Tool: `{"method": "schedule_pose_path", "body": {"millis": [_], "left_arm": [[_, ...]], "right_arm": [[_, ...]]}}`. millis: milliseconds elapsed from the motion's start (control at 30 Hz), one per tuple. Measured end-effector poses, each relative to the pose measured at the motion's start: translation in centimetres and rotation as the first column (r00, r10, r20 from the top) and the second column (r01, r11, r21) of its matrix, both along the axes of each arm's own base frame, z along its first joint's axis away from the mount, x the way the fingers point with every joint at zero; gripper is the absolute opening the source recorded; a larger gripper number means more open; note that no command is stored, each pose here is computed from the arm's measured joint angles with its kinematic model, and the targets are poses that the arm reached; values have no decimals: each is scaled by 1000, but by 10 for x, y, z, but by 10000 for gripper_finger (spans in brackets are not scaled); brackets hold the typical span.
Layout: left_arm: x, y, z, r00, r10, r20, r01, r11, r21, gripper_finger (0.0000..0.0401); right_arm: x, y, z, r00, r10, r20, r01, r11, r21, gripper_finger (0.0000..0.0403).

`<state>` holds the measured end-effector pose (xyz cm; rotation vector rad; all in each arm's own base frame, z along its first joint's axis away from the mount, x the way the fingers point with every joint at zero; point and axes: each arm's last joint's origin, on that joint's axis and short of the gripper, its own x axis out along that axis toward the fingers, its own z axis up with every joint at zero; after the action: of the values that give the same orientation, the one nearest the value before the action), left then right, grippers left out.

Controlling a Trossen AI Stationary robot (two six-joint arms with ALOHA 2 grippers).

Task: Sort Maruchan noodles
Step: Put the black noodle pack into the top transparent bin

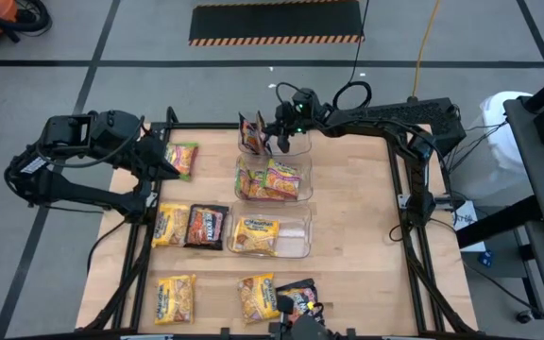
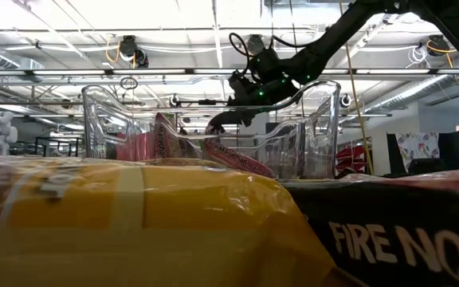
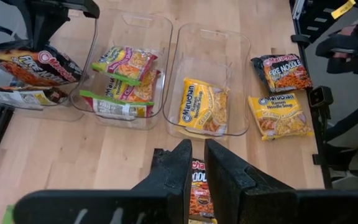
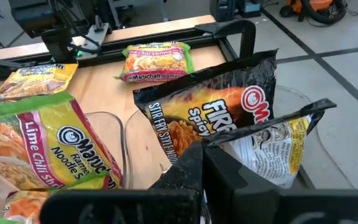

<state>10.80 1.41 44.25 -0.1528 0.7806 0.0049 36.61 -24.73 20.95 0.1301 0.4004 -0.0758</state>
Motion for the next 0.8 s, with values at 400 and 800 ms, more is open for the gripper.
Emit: {"method": "schedule_pose_path", "body": {"millis": [400, 800], "left_arm": [[0, 0, 0, 1000, 16, -1, -16, 1000, -15, 49], [0, 0, 0, 1000, 19, -2, -19, 1000, -19, 49]], "right_arm": [[3, 5, -1, 999, 49, -19, -50, 995, -90, 0], [6, 7, 0, 1000, -7, -24, 4, 993, -115, 11]]}}
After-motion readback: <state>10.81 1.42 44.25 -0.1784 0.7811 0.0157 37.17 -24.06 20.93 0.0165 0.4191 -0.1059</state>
